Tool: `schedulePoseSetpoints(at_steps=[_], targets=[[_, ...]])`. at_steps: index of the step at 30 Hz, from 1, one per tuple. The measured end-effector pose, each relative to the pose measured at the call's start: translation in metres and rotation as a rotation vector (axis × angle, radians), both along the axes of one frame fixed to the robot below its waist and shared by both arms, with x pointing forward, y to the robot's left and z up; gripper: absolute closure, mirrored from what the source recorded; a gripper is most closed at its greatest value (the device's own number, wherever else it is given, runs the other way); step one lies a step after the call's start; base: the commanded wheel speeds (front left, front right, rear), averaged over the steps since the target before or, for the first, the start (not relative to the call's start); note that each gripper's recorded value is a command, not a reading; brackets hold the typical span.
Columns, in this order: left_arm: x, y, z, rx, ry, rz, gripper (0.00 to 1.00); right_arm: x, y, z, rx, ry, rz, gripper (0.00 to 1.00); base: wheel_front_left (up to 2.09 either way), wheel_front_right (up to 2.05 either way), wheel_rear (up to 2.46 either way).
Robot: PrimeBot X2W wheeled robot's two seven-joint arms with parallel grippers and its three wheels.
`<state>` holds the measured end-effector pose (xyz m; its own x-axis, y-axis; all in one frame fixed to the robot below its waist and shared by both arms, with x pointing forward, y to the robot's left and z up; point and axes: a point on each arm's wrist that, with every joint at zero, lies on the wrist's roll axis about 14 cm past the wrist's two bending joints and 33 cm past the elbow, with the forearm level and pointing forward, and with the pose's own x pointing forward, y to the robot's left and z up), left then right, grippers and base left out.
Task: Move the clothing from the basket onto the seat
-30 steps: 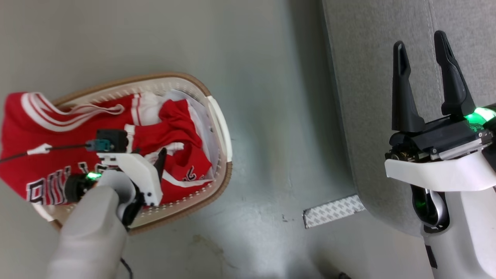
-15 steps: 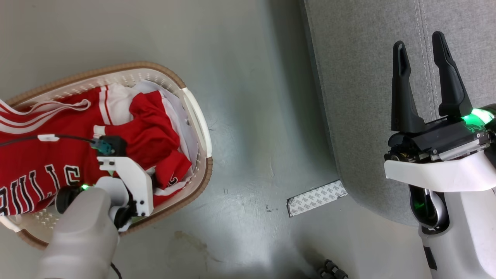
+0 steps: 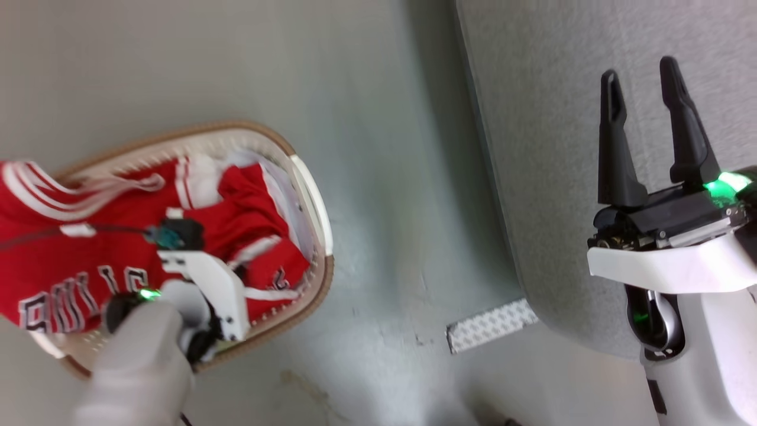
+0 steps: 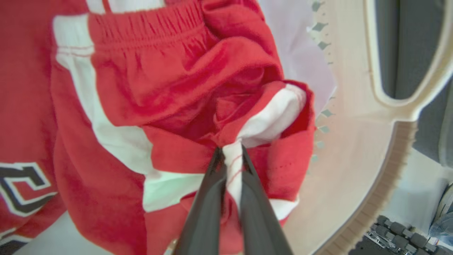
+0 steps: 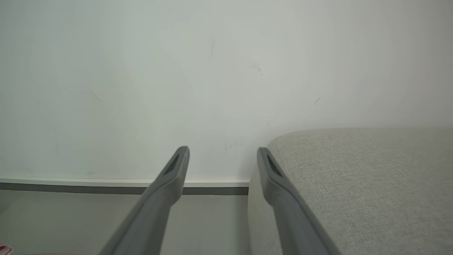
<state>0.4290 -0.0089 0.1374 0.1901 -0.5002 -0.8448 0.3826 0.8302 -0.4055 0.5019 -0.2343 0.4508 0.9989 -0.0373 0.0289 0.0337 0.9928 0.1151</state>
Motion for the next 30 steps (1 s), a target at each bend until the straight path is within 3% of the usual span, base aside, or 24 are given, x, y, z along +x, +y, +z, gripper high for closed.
schedulePoseSetpoints(at_steps=[10, 30], targets=[[0.009, -0.01, 0.088, -0.119, -0.227, 0.058, 1.0, -0.023, 0.012, 0.049, -0.006, -0.087, 0.02, 0.0, 0.0, 0.0, 0.0], [0.026, 0.022, 0.312, -0.322, -0.858, 0.166, 1.0, -0.092, 0.059, 0.116, 0.058, -0.229, 0.143, 0.0, 0.0, 0.0, 0.0]])
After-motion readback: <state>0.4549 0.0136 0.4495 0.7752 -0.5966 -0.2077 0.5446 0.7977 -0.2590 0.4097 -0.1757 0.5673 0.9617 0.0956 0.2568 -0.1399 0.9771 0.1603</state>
